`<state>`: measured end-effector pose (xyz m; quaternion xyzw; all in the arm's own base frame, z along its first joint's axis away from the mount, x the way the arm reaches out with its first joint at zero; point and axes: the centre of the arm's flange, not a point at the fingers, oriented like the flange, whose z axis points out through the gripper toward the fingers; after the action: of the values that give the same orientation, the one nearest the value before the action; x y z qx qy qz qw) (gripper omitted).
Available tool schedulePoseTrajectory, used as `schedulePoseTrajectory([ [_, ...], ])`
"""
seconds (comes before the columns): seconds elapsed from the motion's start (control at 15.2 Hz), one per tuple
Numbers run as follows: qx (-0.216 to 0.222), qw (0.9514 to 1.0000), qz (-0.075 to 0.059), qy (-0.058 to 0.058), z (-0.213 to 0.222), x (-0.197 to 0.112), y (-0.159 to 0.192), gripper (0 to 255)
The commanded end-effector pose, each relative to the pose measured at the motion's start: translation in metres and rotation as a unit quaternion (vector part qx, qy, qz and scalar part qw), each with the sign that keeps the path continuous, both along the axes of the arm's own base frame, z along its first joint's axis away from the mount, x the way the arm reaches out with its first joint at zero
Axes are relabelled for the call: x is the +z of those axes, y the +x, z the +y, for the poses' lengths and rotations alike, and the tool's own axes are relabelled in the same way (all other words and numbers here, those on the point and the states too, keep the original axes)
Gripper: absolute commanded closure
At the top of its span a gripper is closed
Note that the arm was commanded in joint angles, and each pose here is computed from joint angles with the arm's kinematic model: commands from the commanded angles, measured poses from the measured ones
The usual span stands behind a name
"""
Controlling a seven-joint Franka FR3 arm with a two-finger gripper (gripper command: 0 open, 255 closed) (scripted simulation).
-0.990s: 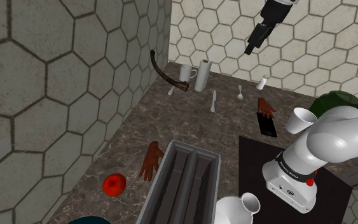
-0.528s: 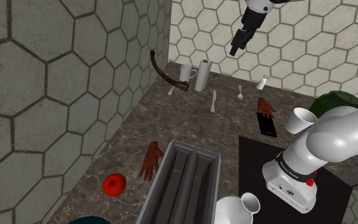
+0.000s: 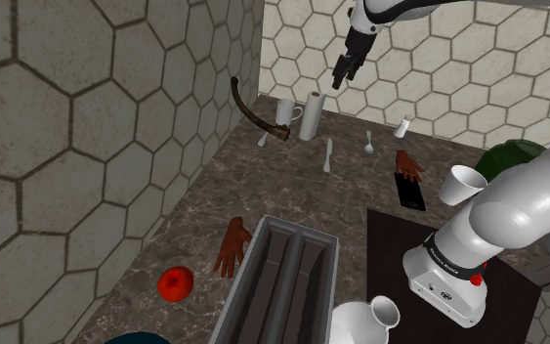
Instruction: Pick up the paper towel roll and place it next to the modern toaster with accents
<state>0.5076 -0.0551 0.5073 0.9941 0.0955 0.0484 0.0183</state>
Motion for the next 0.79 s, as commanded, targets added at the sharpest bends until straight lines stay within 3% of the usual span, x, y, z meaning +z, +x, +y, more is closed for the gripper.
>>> schedulePoseTrajectory([
  [0.0, 0.001, 1.0000, 0.002, -0.001, -0.007, -0.016, 0.024, 0],
  [0.73, 0.008, 0.9998, 0.015, -0.007, -0.051, -0.093, 0.142, 0],
])
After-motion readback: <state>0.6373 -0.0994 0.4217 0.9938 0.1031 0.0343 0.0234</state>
